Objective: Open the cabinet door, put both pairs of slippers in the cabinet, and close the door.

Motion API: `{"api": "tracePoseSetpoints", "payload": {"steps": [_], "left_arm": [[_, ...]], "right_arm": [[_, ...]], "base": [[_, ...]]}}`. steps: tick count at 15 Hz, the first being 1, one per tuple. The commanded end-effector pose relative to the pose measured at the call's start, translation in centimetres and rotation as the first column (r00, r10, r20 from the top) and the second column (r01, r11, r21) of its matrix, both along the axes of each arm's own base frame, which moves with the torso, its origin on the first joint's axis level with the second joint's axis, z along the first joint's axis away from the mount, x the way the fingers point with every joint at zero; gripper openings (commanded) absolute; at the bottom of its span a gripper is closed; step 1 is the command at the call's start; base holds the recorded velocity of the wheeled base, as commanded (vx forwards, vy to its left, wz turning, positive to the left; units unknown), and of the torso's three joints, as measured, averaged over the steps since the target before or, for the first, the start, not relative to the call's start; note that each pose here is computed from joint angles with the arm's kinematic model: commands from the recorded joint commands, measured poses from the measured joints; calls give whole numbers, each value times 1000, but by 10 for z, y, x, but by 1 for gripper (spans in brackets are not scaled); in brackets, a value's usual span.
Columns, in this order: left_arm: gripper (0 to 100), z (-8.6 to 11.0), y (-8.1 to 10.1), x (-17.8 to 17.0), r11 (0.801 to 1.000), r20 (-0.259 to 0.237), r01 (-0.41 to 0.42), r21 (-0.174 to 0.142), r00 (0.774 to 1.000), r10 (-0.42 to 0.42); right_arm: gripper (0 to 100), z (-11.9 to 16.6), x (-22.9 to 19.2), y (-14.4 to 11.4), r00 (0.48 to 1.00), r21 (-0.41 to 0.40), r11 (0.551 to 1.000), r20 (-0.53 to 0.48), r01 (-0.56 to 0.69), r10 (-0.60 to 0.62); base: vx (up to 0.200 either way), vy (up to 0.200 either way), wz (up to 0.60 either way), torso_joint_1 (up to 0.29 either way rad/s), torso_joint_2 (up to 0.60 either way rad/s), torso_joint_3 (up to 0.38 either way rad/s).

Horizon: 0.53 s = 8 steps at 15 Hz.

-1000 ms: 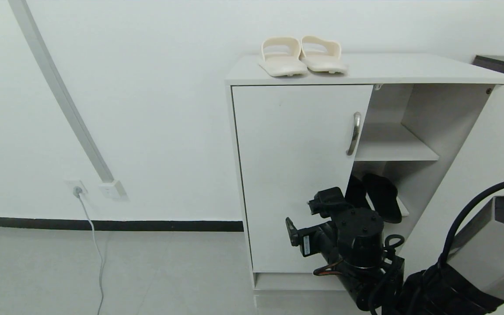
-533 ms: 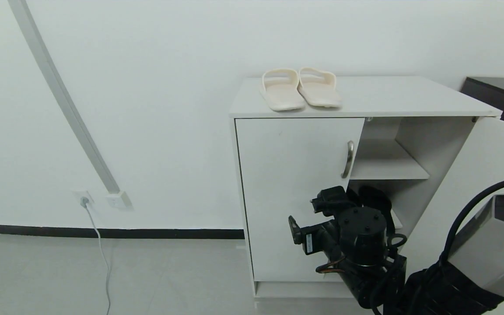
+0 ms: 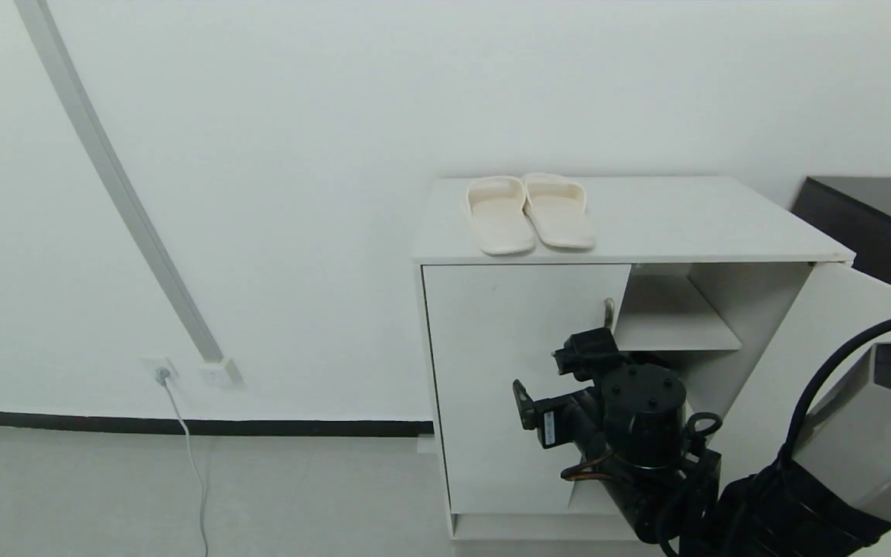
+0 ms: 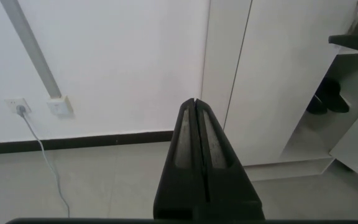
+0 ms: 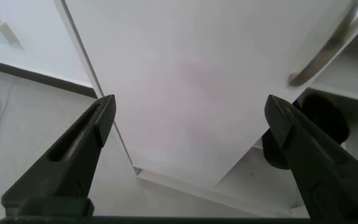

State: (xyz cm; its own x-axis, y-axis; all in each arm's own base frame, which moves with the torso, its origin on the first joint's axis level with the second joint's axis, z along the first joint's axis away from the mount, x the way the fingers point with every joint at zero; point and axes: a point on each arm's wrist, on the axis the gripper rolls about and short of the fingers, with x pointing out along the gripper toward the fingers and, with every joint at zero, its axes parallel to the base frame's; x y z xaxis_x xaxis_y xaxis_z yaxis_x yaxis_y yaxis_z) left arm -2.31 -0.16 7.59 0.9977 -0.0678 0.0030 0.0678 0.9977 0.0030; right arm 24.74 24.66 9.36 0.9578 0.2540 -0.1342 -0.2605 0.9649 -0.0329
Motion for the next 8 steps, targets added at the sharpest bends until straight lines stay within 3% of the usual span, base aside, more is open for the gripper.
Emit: {"api": "tracePoseSetpoints", "payload": {"steps": [1,8], "left_arm": [[0,0,0,0,1000,-1,0,0,1000,0],[0,0,0,0,1000,-1,0,0,1000,0]], "right_arm": [[100,1,2,-1,1000,3,1000,2,4,-4],[100,1,2,-1,1000,3,1000,2,6,-6]], "base": [[0,0,0,203,-525,-320],[0,0,0,226,-541,-317]]}}
